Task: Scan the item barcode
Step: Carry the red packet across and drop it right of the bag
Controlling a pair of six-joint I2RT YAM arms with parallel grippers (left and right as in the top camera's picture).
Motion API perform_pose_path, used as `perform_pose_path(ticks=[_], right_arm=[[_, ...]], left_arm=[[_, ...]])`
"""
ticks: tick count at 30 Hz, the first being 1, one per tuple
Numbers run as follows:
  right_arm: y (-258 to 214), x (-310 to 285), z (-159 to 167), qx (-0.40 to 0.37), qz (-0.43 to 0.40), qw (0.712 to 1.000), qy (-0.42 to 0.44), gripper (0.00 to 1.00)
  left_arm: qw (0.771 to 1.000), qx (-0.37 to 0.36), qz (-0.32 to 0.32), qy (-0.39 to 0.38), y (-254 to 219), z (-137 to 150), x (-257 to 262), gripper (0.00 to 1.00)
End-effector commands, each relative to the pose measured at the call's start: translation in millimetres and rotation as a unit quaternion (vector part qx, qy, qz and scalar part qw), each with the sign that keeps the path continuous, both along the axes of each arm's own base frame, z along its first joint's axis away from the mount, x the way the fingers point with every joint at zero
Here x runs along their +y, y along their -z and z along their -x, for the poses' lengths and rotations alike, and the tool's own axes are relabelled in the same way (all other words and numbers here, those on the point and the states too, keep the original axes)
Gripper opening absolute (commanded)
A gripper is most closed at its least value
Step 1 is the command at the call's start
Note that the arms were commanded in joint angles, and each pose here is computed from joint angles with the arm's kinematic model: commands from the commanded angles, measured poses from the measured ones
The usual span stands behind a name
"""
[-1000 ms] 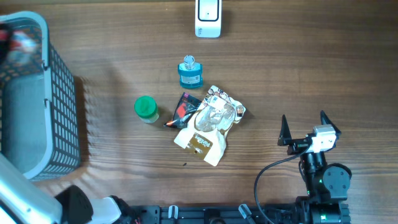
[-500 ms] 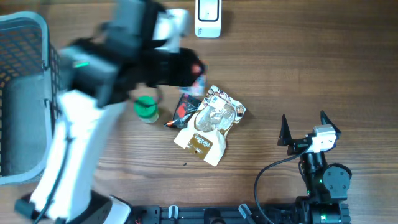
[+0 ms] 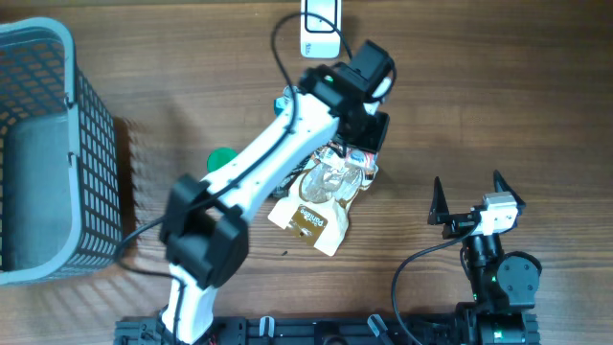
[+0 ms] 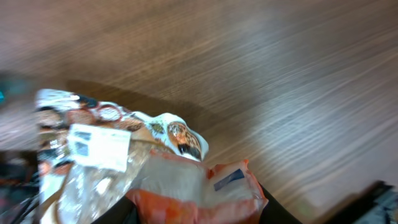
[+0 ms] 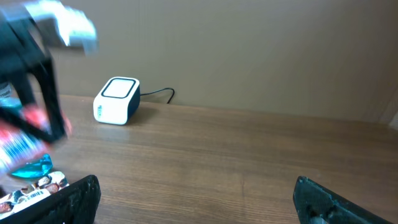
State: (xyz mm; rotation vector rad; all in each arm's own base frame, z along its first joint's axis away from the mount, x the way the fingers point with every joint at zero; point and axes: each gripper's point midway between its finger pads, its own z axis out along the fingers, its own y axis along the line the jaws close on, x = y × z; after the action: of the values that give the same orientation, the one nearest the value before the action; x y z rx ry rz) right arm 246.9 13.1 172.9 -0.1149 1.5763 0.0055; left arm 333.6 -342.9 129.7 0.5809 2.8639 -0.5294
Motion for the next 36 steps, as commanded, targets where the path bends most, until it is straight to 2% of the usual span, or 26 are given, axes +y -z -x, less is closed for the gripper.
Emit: perform_pose_path(ticks=[1, 5, 9, 14, 17, 21, 25, 27, 28, 29, 33, 36], right_arm=[[-1.5, -1.2, 0.2, -0.004, 0.004, 1.000, 0.004, 1.00], [-1.5, -1.2, 0.2, -0.004, 0.004, 1.000, 0.004, 1.00], [-1.5, -1.2, 0.2, -0.004, 0.004, 1.000, 0.004, 1.00], [-1.5, -1.2, 0.2, -0.004, 0.004, 1.000, 0.004, 1.00], [-1.5, -1.5, 0.2, -0.004, 0.004, 1.000, 0.005, 1.00], [-11.7, -2.0, 0.3, -0.025, 0.003, 1.000, 0.006, 1.00], [-17.7, -2.9, 1.0, -0.033, 0.002, 0.999, 0.009, 1.00], [-25.5, 2.9, 2.7, -0.041, 0.005, 0.999, -0.008, 1.00], [-33.4, 3.9, 4.2, -0.049, 0.003, 0.999, -0.011, 1.00], [-41.7, 3.9, 5.8, -0.057, 0.002, 0.998, -0.011, 1.00], [-70.8, 3.9, 14.4, -0.069, -0.031, 0.997, -0.013, 1.00], [-70.4, 6.1, 27.1, -0.005, -0.050, 0.999, -0.018, 1.00]], left_arm=[[0.999, 0.009, -0.024, 0.045, 39.0, 10.0, -17.9, 0.38], [0.986, -0.035, -0.024, 0.160, 59.1, 18.2, -45.2, 0.42], [0.974, -0.079, -0.009, 0.212, 55.5, 13.5, -60.1, 0.41], [0.952, -0.097, 0.016, 0.288, 51.9, 20.4, -69.2, 0.39], [0.947, -0.111, 0.019, 0.299, 50.6, 17.5, -71.9, 0.40], [0.940, -0.128, 0.017, 0.316, 59.2, 11.8, -75.8, 0.52], [0.945, -0.115, 0.005, 0.307, 84.3, 1.4, -69.2, 0.52], [0.947, -0.109, 0.003, 0.301, 89.5, -2.3, -65.1, 0.69], [0.948, -0.111, 0.003, 0.300, 89.2, -4.0, -64.4, 0.92], [0.947, -0.117, 0.006, 0.298, 84.4, -5.9, -65.2, 1.00], [0.946, -0.139, 0.018, 0.292, 59.6, -11.2, -65.8, 1.00], [0.943, -0.167, 0.033, 0.287, 25.5, -13.4, -67.9, 1.00]])
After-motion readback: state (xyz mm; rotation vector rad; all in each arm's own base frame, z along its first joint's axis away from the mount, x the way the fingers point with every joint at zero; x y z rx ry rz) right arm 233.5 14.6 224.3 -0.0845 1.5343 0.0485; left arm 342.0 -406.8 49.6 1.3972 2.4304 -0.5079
